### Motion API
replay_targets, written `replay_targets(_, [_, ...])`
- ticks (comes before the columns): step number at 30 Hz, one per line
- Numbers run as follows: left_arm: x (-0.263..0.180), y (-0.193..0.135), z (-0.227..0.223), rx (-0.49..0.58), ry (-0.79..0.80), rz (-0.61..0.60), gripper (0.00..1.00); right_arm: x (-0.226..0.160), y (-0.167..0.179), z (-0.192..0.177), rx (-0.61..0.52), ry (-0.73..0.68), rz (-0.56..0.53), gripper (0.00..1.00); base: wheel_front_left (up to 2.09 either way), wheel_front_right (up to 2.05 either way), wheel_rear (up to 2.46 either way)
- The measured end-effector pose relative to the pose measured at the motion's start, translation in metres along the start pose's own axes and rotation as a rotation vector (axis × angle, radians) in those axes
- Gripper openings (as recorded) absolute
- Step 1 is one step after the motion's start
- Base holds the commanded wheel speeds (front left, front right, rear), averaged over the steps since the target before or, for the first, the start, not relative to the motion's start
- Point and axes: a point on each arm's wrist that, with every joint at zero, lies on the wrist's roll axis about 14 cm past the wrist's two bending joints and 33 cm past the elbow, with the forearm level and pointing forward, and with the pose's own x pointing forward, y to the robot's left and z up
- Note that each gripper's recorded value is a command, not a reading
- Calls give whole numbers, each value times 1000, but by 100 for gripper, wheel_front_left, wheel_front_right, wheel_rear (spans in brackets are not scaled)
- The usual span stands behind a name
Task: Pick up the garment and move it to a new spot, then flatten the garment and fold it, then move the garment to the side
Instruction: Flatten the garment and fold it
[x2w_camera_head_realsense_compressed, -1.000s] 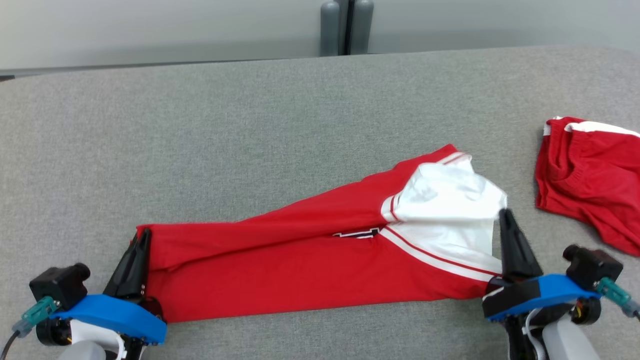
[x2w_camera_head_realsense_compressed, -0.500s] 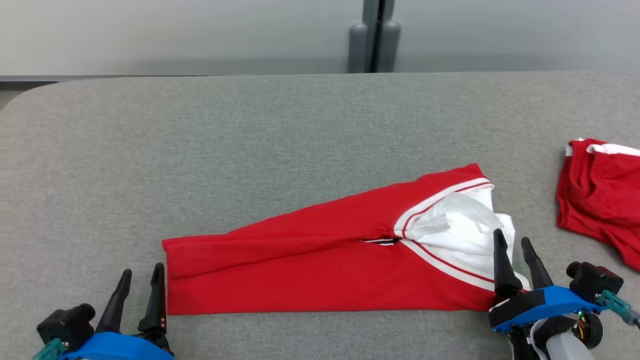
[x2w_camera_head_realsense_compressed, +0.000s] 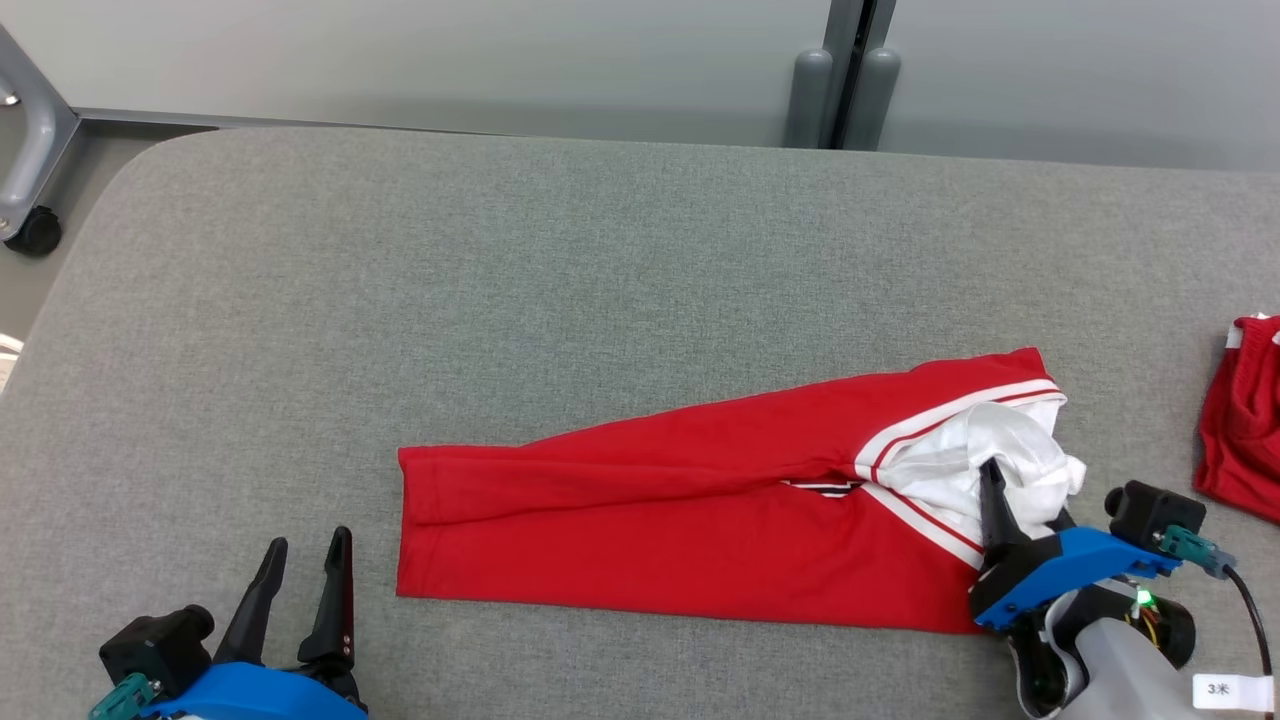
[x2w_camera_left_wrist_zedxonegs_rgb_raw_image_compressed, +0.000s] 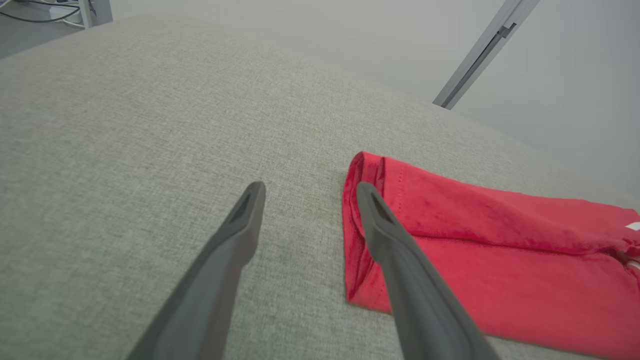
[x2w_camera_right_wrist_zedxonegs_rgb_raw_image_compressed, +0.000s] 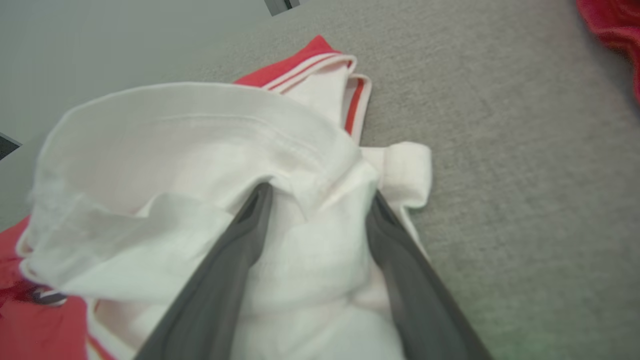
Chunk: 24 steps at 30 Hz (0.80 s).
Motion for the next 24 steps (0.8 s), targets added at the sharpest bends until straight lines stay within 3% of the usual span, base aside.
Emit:
replay_targets(6, [5, -5, 0, -2, 2, -16, 100, 1, 15, 6, 41, -18, 36, 0, 0, 0, 0])
replay_targets(17, [25, -55, -6, 0, 14, -158, 100, -36, -19, 57, 26, -222, -30, 0, 0, 0, 0])
replay_targets(24, [22, -61, -7, 5, 16, -176, 100, -38, 62, 60, 65, -237, 219, 0, 0, 0, 0])
